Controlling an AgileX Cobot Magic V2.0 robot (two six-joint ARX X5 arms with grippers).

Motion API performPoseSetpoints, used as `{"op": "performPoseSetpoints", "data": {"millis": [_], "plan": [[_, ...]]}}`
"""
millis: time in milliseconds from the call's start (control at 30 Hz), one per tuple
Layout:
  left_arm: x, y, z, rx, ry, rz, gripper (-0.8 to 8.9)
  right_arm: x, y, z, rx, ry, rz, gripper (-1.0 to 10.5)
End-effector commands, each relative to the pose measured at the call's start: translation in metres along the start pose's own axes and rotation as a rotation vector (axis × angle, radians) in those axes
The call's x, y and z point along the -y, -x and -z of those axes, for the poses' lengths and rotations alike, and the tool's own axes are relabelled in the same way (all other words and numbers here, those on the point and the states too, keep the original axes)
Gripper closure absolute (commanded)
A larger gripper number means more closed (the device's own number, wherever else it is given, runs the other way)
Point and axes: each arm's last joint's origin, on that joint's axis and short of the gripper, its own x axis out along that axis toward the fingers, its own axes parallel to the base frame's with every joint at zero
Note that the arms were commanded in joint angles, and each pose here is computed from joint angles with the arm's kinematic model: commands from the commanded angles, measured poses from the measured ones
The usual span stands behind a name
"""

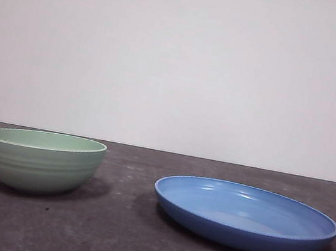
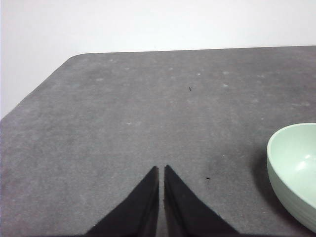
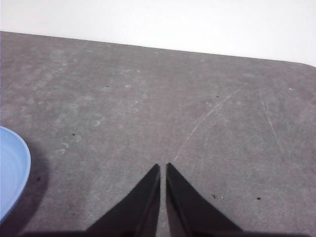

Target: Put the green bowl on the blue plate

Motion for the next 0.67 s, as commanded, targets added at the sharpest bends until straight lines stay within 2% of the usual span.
{"op": "performPoseSetpoints", "data": {"millis": [33, 200, 467, 567, 667], "plan": [[0.000, -0.002, 0.007, -0.019, 0.037, -0.004, 7.94, 0.000, 0.000, 0.000, 0.012, 0.001, -0.007, 9.3], [0.000, -0.002, 0.005, 0.002, 0.120, -0.005, 7.95, 0.000, 0.000, 0.000, 0.015, -0.020, -0.010, 9.3], [0.001, -0.001, 0.002, 0.009, 0.174, 0.041, 7.96, -0.002, 0.002, -0.010, 0.079, -0.200, -0.080, 9.3], [0.002, 0.001, -0.007, 0.027, 0.220, 0.050, 7.96, -0.001, 0.005, -0.019, 0.099, -0.298, -0.087, 9.3], [0.002, 0.003, -0.020, 0.053, 0.247, 0.060, 7.97, -0.001, 0.010, -0.032, 0.120, -0.359, -0.095, 9.3]]}}
